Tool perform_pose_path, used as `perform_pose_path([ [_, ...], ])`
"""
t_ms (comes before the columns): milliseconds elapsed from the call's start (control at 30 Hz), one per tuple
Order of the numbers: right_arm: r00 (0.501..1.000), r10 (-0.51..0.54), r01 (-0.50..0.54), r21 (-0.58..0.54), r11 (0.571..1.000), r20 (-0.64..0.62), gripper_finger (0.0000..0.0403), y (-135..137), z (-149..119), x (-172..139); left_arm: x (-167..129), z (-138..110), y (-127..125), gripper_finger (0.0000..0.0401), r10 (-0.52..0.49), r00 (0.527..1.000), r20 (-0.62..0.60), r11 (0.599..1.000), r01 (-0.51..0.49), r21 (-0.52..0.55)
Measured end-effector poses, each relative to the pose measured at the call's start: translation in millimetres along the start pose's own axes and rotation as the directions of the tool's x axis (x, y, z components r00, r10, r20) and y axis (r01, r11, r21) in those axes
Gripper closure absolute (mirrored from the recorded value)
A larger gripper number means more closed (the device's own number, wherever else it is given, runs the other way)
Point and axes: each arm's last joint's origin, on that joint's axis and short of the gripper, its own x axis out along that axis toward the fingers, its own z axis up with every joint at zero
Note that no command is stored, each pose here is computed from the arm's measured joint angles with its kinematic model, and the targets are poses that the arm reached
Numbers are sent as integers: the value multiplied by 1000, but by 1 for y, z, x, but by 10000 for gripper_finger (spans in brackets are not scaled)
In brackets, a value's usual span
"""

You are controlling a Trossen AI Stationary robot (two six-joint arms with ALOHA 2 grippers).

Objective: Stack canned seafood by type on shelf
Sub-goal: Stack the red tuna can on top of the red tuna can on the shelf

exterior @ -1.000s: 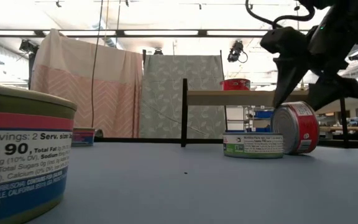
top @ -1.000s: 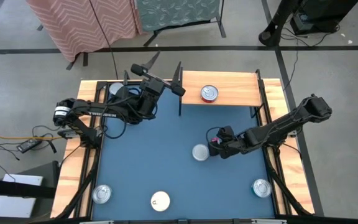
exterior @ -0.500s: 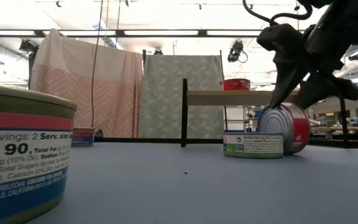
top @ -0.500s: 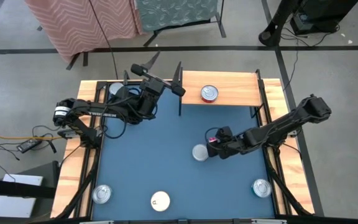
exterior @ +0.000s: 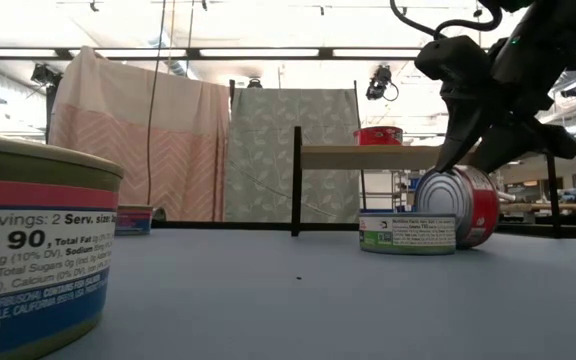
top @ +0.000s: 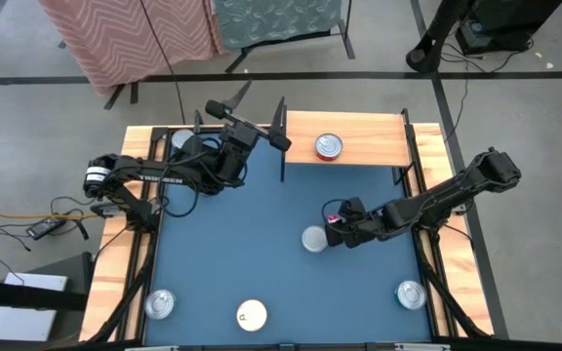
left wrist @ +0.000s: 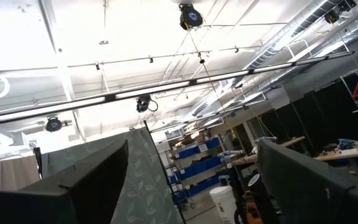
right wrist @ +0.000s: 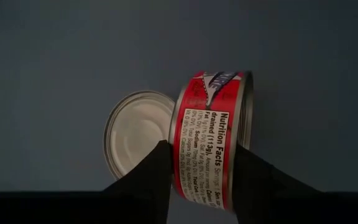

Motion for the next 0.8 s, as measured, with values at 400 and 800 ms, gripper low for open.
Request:
perform_pose_path([
  [400,997,-55,44,-205,978,-49,269,28,16,-34,0,0,0,39,0,1000,0,1000,0,0],
  [800,992,-126,101,-499,861,-15,269,57,46,-105,0,-1,-2,39,-12,1000,-7,1000,12,5],
])
